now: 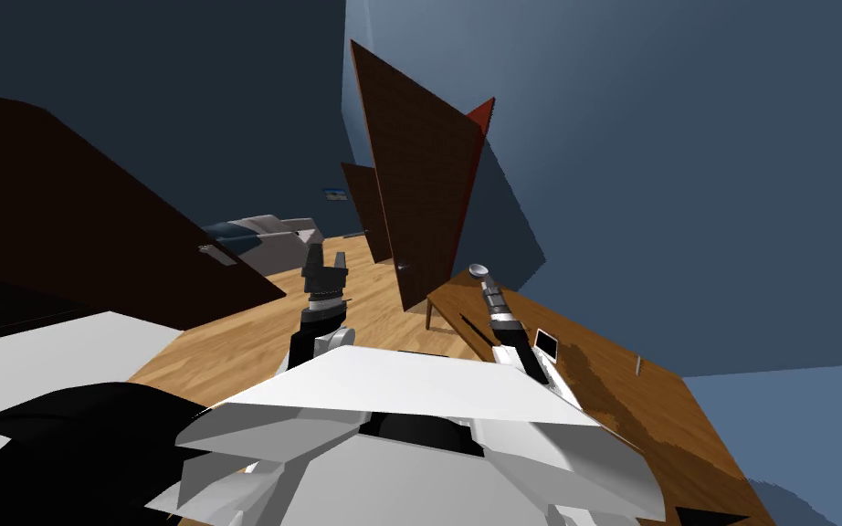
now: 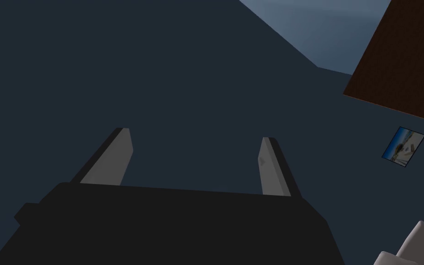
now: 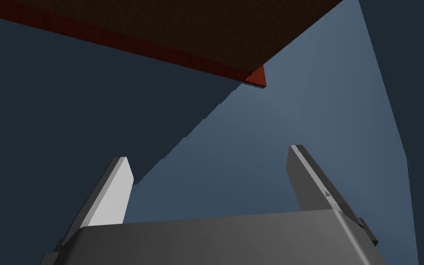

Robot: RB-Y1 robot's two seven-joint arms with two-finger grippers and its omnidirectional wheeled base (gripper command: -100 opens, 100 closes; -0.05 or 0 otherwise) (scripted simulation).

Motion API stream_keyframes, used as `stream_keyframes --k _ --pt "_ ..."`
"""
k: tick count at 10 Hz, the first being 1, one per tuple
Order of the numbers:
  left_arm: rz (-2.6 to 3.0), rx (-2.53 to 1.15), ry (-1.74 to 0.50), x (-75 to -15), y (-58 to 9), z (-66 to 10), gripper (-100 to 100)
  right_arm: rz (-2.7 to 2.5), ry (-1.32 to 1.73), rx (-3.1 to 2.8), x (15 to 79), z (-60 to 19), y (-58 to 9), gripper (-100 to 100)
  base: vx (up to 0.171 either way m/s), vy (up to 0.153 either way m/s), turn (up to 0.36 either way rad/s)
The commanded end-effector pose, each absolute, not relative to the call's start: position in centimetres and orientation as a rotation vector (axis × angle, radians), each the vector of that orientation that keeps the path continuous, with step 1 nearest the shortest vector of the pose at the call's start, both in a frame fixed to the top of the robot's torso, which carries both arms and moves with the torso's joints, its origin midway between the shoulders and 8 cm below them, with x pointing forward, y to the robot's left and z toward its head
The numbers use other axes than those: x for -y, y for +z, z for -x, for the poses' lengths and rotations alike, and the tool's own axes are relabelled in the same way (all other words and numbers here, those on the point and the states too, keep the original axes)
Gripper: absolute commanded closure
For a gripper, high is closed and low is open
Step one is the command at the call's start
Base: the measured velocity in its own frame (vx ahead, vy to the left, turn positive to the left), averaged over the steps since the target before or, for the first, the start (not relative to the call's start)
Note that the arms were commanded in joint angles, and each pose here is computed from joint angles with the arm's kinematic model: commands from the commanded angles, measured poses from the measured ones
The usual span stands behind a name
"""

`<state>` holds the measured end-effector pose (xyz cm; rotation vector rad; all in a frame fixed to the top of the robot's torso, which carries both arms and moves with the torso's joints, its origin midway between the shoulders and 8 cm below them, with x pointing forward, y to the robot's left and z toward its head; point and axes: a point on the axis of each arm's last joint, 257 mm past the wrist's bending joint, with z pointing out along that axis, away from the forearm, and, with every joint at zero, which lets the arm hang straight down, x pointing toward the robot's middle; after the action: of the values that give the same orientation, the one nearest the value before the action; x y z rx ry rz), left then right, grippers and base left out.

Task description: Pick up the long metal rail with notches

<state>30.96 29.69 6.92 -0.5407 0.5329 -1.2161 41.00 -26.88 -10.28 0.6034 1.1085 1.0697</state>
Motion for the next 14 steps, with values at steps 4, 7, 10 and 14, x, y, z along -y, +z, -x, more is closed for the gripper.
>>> stream_keyframes --k 4,7,10,14 --pt "0.541 -0.533 -1.216 -29.7 6.9 -31.0 0 -0.529 1.026 -1.331 25.3 -41.7 -16.9 -100 -0.014 0.000 0.126" --pt "0.541 -0.533 -1.216 -29.7 6.9 -31.0 0 -0.468 0.976 -1.483 25.1 -41.6 -21.4 -100 -0.012 0.003 0.139" --pt "0.541 -0.533 -1.216 -29.7 6.9 -31.0 0 -0.409 0.914 -1.632 25.6 -41.0 -26.0 -100 -0.011 0.004 0.149" --pt "0.541 -0.533 -1.216 -29.7 6.9 -31.0 0 -0.338 0.831 -1.782 27.2 -39.7 -30.6 -100 -0.004 0.006 0.130"
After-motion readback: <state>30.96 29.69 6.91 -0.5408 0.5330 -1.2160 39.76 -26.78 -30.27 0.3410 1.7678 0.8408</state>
